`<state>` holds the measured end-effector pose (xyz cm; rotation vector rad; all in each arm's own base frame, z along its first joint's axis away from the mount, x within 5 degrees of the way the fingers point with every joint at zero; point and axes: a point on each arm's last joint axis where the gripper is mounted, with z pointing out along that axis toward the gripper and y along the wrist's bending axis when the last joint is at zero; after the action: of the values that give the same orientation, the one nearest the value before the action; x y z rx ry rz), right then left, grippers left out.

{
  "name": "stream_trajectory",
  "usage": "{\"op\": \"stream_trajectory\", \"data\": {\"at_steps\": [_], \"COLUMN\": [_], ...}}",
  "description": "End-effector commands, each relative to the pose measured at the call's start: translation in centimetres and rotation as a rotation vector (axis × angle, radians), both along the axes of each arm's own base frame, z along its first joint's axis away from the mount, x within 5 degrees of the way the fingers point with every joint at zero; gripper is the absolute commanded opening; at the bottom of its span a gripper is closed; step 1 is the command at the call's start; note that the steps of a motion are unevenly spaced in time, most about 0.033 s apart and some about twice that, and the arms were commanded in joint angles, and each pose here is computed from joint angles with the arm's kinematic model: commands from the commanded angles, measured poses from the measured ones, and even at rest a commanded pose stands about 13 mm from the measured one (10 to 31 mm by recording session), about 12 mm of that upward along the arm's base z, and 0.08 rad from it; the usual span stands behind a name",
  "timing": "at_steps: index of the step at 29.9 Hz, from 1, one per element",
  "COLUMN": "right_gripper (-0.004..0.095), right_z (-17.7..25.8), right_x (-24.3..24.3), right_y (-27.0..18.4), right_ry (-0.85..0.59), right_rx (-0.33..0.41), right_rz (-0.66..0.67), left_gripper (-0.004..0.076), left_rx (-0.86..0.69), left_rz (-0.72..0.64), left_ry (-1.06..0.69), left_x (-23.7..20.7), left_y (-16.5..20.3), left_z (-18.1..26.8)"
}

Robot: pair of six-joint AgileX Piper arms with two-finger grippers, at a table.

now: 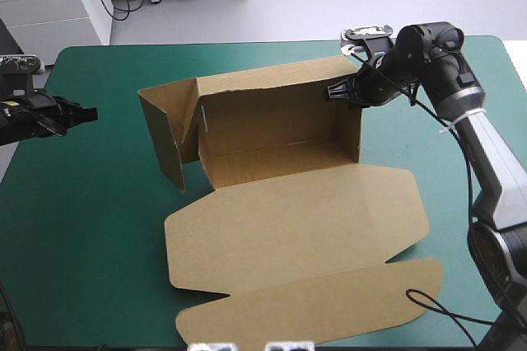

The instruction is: Fold the box

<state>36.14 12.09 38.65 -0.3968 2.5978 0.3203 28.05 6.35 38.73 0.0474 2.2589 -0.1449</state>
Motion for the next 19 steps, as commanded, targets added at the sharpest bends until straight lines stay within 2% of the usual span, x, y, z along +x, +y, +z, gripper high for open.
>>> {"op": "stream_trajectory", "data": {"at_steps": [1,9,14,16,19], "right_gripper": [0.0003,0.0004,0.0011,0.0062,0.0218], "right_z": [0.7,-5.3,-6.6,-6.6,-6.6], "right_x": [0.1,3.9,5.9,6.6,7.2], "right_y": [0.6,1.4,1.7,1.9,2.0], "right_ry": [0.004,0.113,0.018,-0.036,-0.09], "right_rx": [0.077,0.005,0.017,0.034,0.051], "right_rz": [-0.021,-0.015,-0.033,-0.042,-0.053], "left_gripper": [0.0008,0.0008,0.0008,0.0008,0.0008], "left_rx": [-0.03,-0.051,-0.061,-0.062,-0.063], "left_rz": [0.011,0.001,-0.009,-0.01,-0.012], "left_ry": [-0.071,-0.045,-0.032,-0.03,-0.026], "left_x": [-0.5,-0.4,-0.5,-0.5,-0.5], "left_y": [0.0,-0.2,-0.3,-0.3,-0.3], "left_z": [1.3,0.7,0.6,0.6,0.6]}}
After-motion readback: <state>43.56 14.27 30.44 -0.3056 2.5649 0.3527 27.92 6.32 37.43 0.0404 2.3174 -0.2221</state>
